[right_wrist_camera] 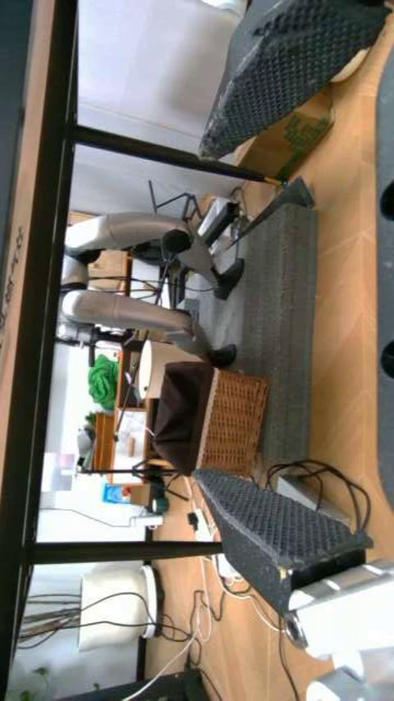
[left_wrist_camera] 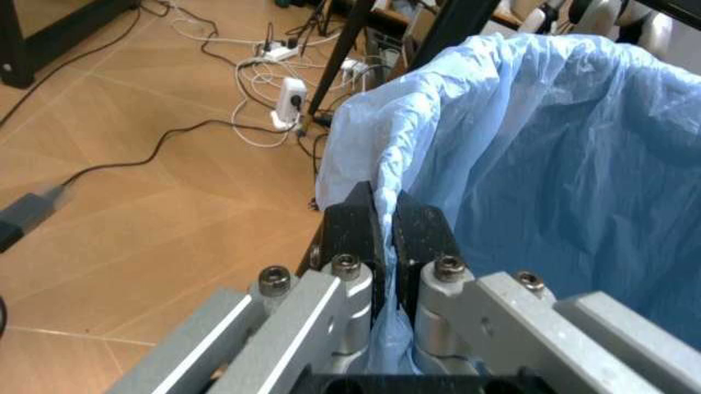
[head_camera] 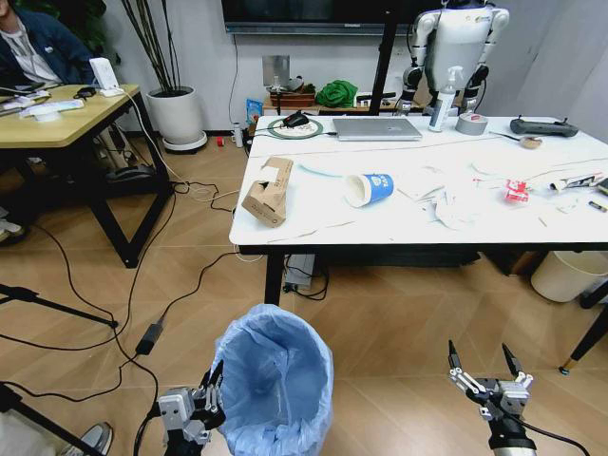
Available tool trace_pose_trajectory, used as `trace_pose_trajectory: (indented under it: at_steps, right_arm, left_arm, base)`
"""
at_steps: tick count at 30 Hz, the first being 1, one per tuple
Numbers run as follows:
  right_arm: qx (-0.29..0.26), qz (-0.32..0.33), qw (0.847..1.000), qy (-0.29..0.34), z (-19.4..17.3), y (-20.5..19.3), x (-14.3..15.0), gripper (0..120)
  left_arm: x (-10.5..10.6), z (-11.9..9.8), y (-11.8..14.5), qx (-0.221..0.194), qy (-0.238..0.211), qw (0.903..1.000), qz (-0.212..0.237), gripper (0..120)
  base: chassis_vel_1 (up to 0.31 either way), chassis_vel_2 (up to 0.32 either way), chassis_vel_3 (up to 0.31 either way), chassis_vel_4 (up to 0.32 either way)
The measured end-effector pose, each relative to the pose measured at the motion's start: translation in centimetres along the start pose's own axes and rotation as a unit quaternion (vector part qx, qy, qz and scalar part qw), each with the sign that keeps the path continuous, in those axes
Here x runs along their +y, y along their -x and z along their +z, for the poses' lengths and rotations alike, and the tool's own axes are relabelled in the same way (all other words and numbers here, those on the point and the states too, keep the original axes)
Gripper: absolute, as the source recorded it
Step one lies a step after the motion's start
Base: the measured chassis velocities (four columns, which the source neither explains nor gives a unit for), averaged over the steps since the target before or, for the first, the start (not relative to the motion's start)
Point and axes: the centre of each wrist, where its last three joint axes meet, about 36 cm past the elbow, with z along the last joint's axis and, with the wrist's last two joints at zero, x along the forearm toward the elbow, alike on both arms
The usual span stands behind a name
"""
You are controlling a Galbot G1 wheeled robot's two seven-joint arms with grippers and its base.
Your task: Pick up the trash bin and place the trash from the table into it.
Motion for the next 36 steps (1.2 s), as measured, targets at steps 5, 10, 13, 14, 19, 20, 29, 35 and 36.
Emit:
trace_pose_trajectory:
  at_steps: [5, 10, 13, 14, 19, 20, 29, 35, 36]
  right_arm:
    - [0.001, -0.001, 1.0, 0.0, 0.15, 0.04, 0.01, 100]
    - [0.003, -0.001, 1.0, 0.003, 0.26, -0.02, 0.26, 100]
    - [0.004, -0.001, 1.0, 0.003, 0.31, -0.05, 0.31, 100]
    - [0.004, -0.001, 1.0, 0.003, 0.32, -0.04, 0.32, 100]
    - [0.004, 0.0, 1.0, 0.002, 0.31, -0.05, 0.29, 100]
    - [0.004, 0.0, 1.0, 0.002, 0.32, -0.07, 0.28, 100]
    - [0.003, 0.001, 1.0, 0.002, 0.25, -0.06, 0.36, 100]
    - [0.001, 0.002, 1.0, 0.003, 0.19, -0.03, 0.42, 100]
    - [0.0, 0.002, 1.0, 0.003, 0.12, -0.01, 0.43, 100]
  left_arm:
    - [-0.05, 0.05, 0.01, 0.001, -0.003, 1.0, -0.003, 0]
    - [-0.2, 0.25, -0.02, 0.003, -0.004, 1.0, 0.001, 0]
    - [-0.21, 0.31, 0.03, 0.003, -0.003, 1.0, 0.002, 0]
    - [-0.22, 0.29, 0.08, 0.002, -0.004, 1.0, 0.002, 0]
    - [-0.21, 0.27, 0.12, 0.001, -0.004, 1.0, 0.003, 0]
    - [-0.21, 0.27, 0.12, 0.001, -0.004, 1.0, 0.003, 0]
    - [-0.28, 0.37, 0.16, 0.0, -0.005, 1.0, 0.004, 0]
    - [-0.32, 0.45, 0.16, 0.001, -0.005, 1.0, 0.004, 0]
    - [-0.34, 0.46, 0.16, 0.001, -0.005, 1.0, 0.004, 0]
  base:
    - [0.0, 0.0, 0.0, 0.0]
    - [0.0, 0.0, 0.0, 0.0]
    - [0.0, 0.0, 0.0, 0.0]
    - [0.0, 0.0, 0.0, 0.0]
    - [0.0, 0.0, 0.0, 0.0]
    - [0.0, 0.0, 0.0, 0.0]
    - [0.0, 0.0, 0.0, 0.0]
    - [0.0, 0.0, 0.0, 0.0]
    - [0.0, 0.0, 0.0, 0.0]
